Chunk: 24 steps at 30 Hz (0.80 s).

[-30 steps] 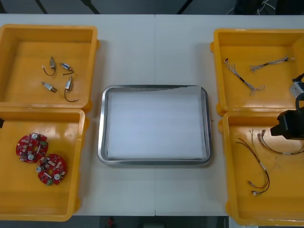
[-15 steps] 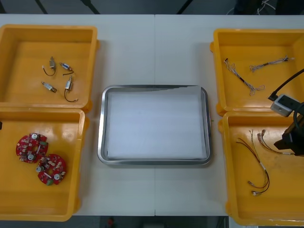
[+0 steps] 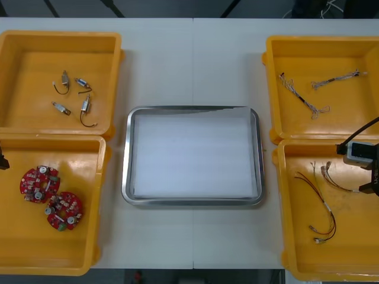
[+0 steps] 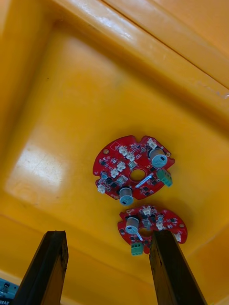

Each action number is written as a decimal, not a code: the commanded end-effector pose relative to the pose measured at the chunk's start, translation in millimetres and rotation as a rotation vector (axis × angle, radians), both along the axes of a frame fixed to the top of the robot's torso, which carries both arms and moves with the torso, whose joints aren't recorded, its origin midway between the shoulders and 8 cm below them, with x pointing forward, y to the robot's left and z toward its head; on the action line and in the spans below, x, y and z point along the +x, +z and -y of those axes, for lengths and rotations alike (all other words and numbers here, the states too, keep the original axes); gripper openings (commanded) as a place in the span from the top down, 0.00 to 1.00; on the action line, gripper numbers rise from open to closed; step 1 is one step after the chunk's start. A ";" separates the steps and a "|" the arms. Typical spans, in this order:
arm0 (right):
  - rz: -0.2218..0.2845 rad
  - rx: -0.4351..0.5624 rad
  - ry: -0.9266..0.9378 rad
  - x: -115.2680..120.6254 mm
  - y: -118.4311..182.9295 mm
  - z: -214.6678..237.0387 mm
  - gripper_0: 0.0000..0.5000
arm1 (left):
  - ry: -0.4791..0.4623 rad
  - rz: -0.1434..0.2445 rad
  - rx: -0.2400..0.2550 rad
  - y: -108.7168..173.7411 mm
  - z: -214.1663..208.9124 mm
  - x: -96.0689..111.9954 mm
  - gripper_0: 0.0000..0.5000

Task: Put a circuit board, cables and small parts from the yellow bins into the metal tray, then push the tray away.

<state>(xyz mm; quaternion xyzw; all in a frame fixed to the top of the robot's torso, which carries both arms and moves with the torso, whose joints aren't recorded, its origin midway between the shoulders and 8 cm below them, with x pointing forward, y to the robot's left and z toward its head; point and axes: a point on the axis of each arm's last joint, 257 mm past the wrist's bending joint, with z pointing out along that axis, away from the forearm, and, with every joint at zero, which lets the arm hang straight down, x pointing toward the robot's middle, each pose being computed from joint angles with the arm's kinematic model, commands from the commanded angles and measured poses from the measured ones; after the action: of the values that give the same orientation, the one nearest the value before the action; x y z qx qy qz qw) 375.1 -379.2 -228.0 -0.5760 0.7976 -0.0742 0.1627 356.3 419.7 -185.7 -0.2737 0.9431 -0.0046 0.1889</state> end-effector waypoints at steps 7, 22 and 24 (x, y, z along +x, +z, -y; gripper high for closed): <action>0.058 -0.138 0.183 14.5 -7.7 28.6 0.00 | 0.054 0.016 -0.004 -39.3 11.0 -3.1 0.00; 0.063 -0.184 0.167 21.4 -43.0 54.2 0.00 | 0.153 0.073 -0.052 -65.1 28.6 0.6 0.00; 0.058 -0.189 0.169 20.0 -47.4 54.8 0.00 | 0.161 0.076 -0.055 -66.4 29.3 0.5 0.00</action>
<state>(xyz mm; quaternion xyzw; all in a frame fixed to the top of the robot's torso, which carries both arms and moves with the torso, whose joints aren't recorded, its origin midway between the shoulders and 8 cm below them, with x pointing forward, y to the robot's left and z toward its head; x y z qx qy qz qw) 403.0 -415.2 -271.7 -0.6421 0.7365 -0.1364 0.1630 363.4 402.1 -243.5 -0.3512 0.9099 -0.0169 0.2202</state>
